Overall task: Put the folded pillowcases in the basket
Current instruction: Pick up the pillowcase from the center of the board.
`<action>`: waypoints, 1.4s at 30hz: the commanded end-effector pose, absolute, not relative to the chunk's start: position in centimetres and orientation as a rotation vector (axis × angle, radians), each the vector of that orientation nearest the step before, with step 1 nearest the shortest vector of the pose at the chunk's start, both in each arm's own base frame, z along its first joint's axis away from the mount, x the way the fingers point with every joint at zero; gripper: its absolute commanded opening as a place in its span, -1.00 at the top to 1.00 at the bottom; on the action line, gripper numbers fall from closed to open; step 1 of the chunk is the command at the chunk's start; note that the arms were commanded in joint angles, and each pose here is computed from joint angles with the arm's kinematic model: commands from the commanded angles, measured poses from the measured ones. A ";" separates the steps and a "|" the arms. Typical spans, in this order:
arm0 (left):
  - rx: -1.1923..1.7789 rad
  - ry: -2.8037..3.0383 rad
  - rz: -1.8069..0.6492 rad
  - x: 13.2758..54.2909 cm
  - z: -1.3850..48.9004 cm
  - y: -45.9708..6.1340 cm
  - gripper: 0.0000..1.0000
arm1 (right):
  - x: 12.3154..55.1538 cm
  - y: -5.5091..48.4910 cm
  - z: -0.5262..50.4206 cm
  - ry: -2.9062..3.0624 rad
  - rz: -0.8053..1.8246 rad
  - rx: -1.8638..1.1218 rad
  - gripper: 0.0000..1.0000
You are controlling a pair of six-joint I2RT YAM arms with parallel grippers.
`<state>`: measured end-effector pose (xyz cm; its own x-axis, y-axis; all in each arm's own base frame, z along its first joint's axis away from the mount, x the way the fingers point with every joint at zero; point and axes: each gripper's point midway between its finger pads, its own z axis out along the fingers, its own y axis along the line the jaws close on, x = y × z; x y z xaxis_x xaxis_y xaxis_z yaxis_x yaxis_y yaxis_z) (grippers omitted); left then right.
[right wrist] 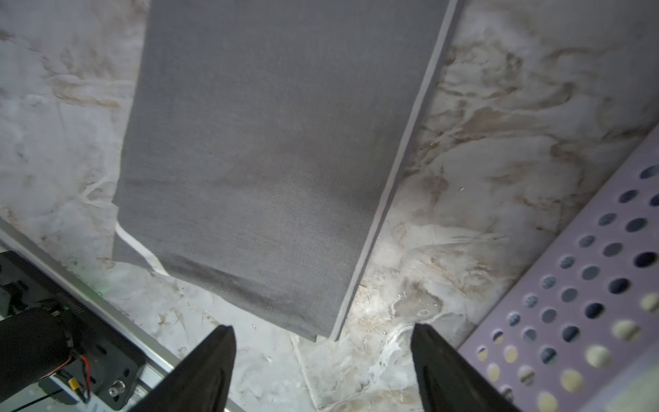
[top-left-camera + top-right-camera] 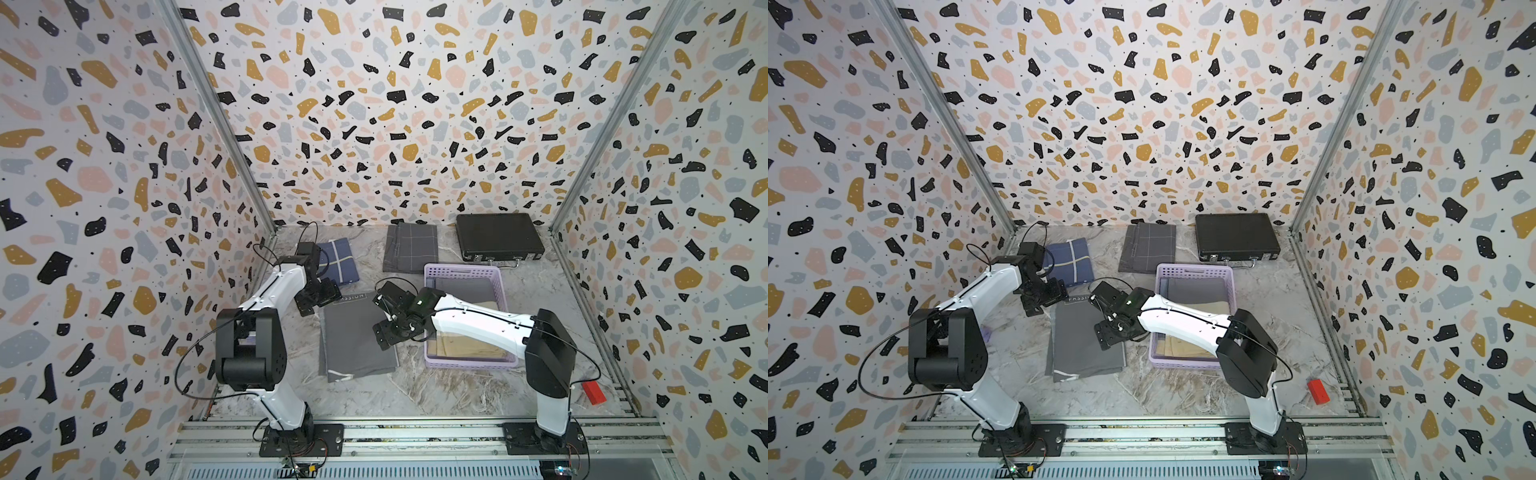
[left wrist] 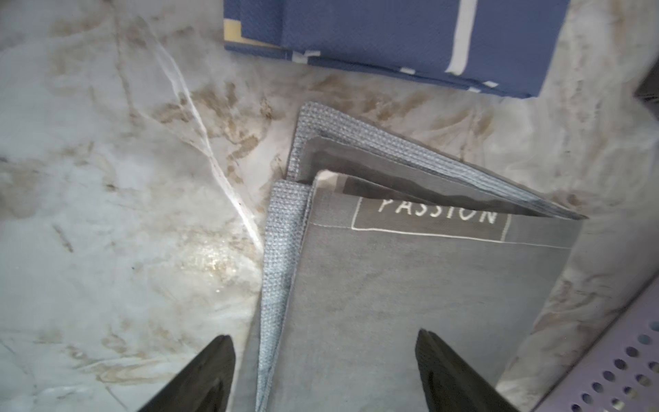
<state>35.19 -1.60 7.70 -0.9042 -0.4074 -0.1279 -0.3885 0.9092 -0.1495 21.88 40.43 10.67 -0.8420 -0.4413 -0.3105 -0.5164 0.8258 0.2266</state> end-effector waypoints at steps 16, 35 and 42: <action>-0.475 3.083 -0.157 38.4 1.5 -1.0 -0.47 | 18.7 39.3 5.8 2.920 0.571 -0.617 -0.63; -0.497 3.098 -0.175 37.8 1.2 -1.7 0.48 | 18.2 41.6 4.4 2.934 0.716 -0.627 0.06; -0.483 3.096 -0.166 37.7 1.5 -1.8 0.75 | 18.6 41.7 4.4 2.924 0.696 -0.626 0.88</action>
